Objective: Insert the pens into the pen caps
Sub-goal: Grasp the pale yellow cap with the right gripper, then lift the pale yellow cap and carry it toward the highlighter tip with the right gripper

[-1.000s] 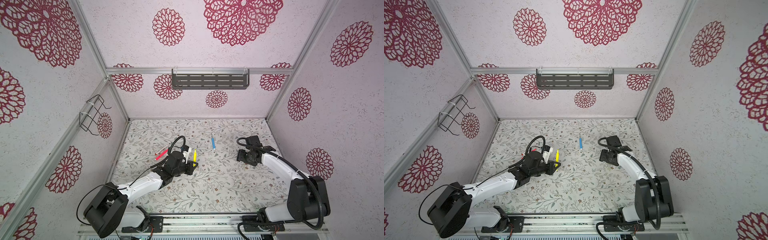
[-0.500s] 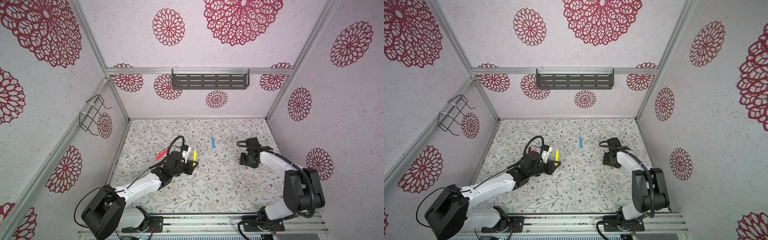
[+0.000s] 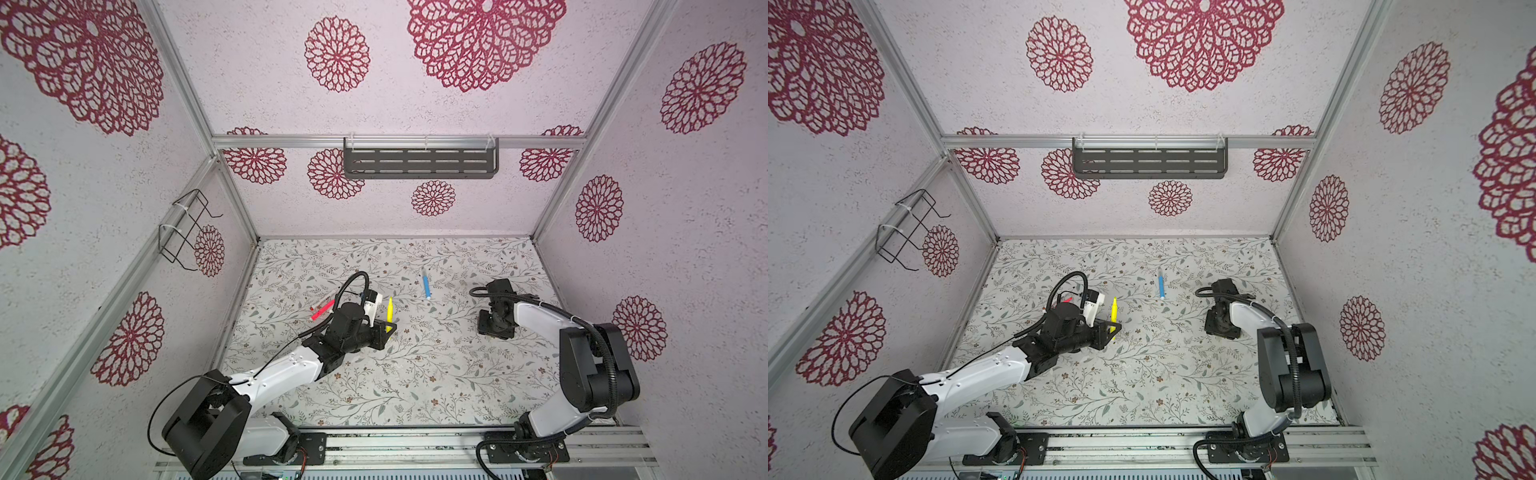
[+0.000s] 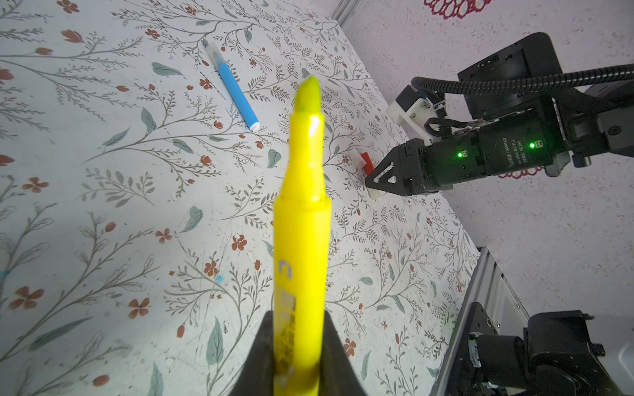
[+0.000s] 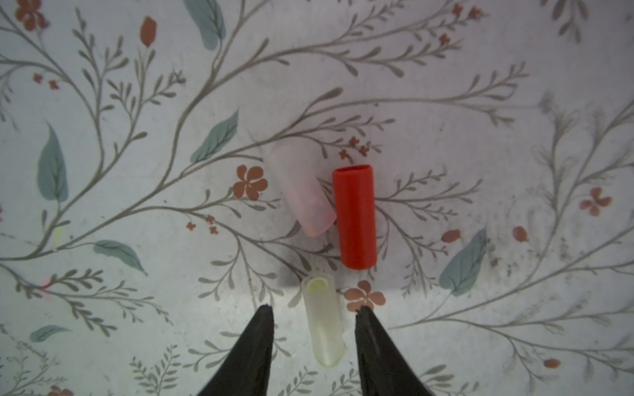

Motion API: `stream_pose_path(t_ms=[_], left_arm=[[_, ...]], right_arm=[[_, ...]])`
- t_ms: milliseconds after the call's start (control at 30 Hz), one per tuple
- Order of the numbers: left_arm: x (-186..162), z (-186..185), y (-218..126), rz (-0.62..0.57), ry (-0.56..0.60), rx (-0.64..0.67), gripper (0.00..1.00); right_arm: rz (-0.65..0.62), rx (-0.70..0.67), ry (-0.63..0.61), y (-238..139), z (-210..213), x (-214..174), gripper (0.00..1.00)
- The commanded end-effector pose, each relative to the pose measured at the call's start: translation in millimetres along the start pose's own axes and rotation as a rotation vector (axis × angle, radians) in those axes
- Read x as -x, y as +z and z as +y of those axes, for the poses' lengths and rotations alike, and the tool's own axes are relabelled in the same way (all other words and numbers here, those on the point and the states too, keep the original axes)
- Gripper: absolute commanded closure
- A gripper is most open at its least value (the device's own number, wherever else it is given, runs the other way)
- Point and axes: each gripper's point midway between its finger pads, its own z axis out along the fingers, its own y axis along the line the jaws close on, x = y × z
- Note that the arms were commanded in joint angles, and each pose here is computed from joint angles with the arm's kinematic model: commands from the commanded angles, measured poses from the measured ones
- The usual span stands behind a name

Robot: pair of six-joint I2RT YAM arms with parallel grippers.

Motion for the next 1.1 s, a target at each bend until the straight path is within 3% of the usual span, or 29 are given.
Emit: stream_pose_path(t_ms=[0, 367, 933, 1067], left_arm=[[4.6, -7.2, -5.7, -0.027, 0.022, -0.028, 1.00], [9.5, -15.2, -8.3, -0.048, 0.037, -0.066, 1.00], [13.4, -18.6, -14.9, -0.066, 0.049, -0.071, 1.00], [14.2, -19.6, -15.5, -0.070, 0.051, -0.076, 1.00]], right_arm=[[0.022, -0.014, -0.016, 5.9, -4.5, -6.2, 0.60], [0.044, -0.030, -0.028, 12.8, -6.9, -13.6, 0.65], [0.045, -0.025, -0.065, 10.7, 3.6, -17.1, 0.89], [0.017, 0.003, -0.122, -0.5, 19.5, -13.3, 0.92]])
